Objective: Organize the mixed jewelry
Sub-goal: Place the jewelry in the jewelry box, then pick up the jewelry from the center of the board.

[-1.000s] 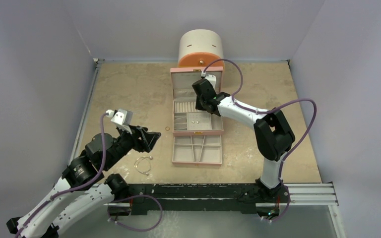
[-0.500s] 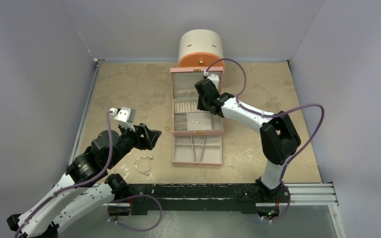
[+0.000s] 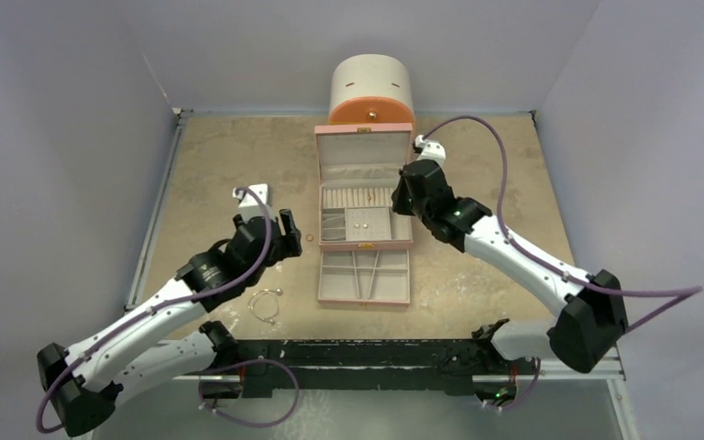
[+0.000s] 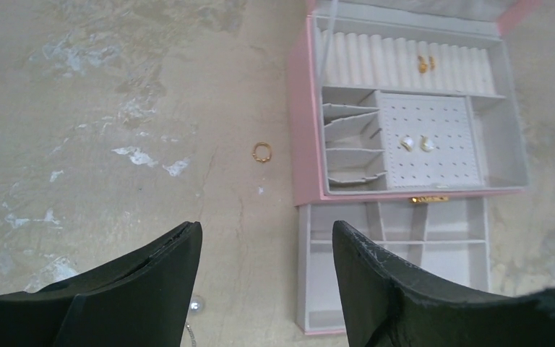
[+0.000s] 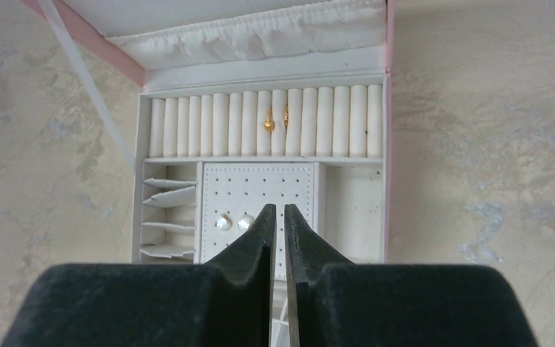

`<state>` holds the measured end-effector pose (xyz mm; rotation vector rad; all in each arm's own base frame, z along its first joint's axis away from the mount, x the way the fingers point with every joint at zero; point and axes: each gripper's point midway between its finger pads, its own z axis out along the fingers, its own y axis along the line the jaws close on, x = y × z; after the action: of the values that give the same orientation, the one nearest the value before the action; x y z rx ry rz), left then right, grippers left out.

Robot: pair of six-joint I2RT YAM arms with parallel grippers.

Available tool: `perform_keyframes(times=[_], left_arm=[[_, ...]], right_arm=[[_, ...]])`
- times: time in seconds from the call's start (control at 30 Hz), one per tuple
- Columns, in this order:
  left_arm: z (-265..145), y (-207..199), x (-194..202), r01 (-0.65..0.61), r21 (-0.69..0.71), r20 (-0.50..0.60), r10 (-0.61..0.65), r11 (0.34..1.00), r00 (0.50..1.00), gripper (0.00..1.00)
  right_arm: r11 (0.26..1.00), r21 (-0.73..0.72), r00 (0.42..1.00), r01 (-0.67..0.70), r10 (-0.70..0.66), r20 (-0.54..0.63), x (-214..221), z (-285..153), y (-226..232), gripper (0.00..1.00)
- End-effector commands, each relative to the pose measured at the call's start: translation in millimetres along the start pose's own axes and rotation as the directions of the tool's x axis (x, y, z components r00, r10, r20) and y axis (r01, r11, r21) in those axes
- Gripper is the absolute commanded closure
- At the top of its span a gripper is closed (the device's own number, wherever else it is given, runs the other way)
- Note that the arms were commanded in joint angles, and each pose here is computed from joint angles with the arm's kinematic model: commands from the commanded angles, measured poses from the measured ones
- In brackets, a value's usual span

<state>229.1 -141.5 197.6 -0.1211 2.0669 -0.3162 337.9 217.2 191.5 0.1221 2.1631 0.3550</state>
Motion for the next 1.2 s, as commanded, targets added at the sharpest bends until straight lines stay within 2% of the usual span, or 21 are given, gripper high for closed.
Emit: perform_keyframes(times=[0.0, 0.27, 0.47, 0.6, 0.77, 0.87, 1.17], left_arm=[[22.9, 4.2, -8.6, 0.124, -0.116, 0.079, -0.115, 0.985, 0.99, 0.35], [75.9, 13.7, 22.4, 0.191, -0.26, 0.042, -0.186, 0.947, 0.982, 0.42], [113.0, 16.8, 41.8, 0.248, -0.284, -0.016, -0.263, 0.926, 0.965, 0.48], [136.6, 14.9, 59.8, 0.266, -0.287, -0.099, -0.305, 0.92, 0.947, 0.52], [154.6, 13.9, 76.2, 0.254, -0.307, -0.164, -0.314, 0.917, 0.935, 0.56], [163.6, 13.2, 87.1, 0.262, -0.308, -0.209, -0.333, 0.915, 0.919, 0.62], [172.4, 24.5, 99.1, 0.247, -0.339, -0.229, -0.334, 0.908, 0.914, 0.66]], right_arm=[[0.998, -0.054, 0.998, -0.022, 0.025, 0.056, -10.9, -24.7, -1.4, 0.89], [0.995, -0.096, 0.998, -0.012, 0.018, 0.062, -3.9, -56.5, -13.6, 0.88], [0.994, -0.108, 0.995, 0.002, 0.009, 0.096, -7.2, -77.0, -22.7, 0.86], [0.993, -0.121, 0.994, 0.004, 0.009, 0.107, -7.8, -85.9, -25.0, 0.86], [0.992, -0.127, 0.994, 0.007, 0.007, 0.109, -5.0, -91.1, -28.2, 0.85], [0.992, -0.128, 0.994, 0.007, 0.008, 0.113, -3.9, -93.1, -30.3, 0.85], [0.992, -0.123, 0.993, 0.01, 0.004, 0.115, -0.3, -94.6, -34.7, 0.85]])
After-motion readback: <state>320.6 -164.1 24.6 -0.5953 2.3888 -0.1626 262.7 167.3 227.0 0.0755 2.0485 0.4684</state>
